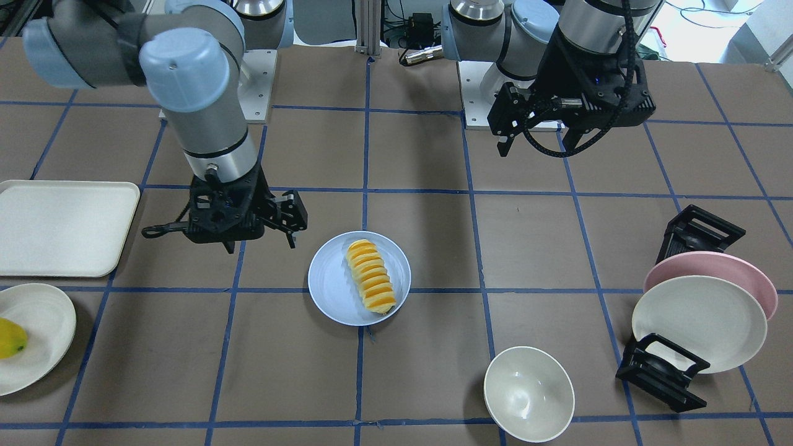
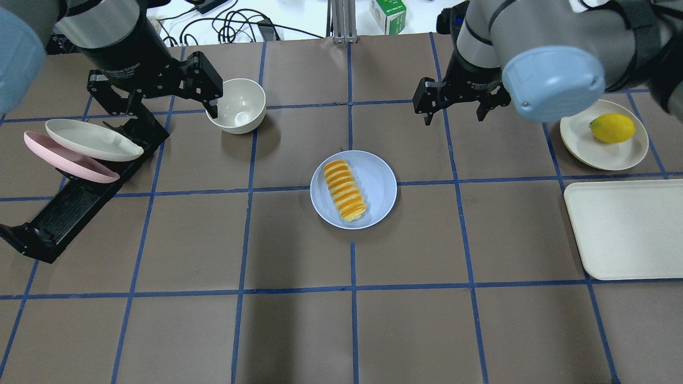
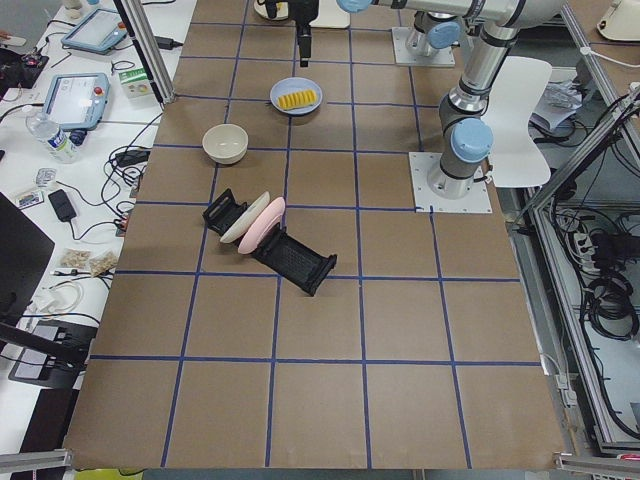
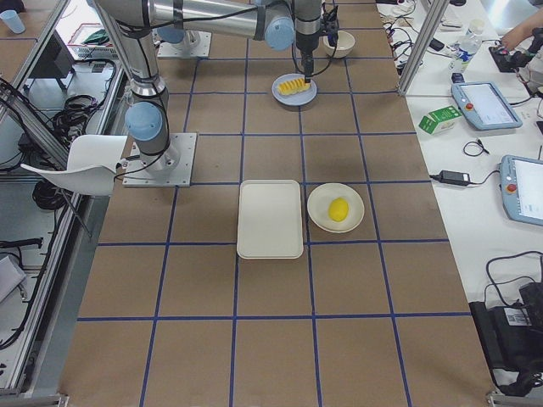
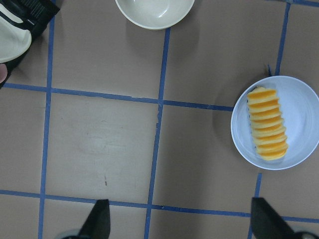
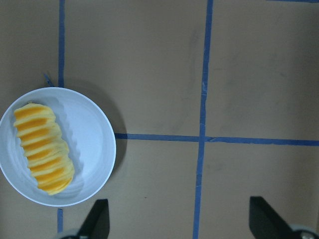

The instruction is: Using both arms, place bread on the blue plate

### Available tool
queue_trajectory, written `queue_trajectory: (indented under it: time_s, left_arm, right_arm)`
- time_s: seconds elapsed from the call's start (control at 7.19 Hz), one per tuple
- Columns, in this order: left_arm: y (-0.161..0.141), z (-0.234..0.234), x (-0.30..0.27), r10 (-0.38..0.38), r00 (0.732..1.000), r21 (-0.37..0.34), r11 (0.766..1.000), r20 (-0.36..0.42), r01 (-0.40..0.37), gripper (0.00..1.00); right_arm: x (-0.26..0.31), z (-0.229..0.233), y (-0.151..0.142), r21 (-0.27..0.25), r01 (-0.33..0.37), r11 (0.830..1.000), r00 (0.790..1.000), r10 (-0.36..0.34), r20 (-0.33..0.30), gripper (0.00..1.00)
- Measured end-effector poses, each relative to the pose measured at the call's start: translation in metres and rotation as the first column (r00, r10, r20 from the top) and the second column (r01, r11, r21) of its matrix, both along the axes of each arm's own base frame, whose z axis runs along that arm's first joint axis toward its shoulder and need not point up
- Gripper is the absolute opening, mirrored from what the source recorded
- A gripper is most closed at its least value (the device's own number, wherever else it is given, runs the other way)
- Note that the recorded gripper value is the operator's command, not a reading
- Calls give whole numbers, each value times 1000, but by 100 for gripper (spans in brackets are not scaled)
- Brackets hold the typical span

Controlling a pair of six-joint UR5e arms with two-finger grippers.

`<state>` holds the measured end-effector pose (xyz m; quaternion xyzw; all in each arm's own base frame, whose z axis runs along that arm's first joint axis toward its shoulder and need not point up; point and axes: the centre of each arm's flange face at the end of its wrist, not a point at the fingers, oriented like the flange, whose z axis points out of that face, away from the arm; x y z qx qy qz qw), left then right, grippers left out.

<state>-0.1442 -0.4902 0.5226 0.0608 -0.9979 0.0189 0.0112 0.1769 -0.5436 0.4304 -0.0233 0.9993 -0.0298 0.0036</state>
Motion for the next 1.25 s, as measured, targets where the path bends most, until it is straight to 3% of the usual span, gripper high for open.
queue_trajectory:
  time_s: [0.42,1.25]
  left_arm:
    - [0,-1,0,0,1000,1,1000,-2,0,100]
    - [0,-3,-1,-19,1000,18,1000,0,19,100]
  right_arm:
    - [-14,18,7,84,19,996,1000,-18,-6,100]
    - [-21,39,14,55,-39,998,999,39,1,100]
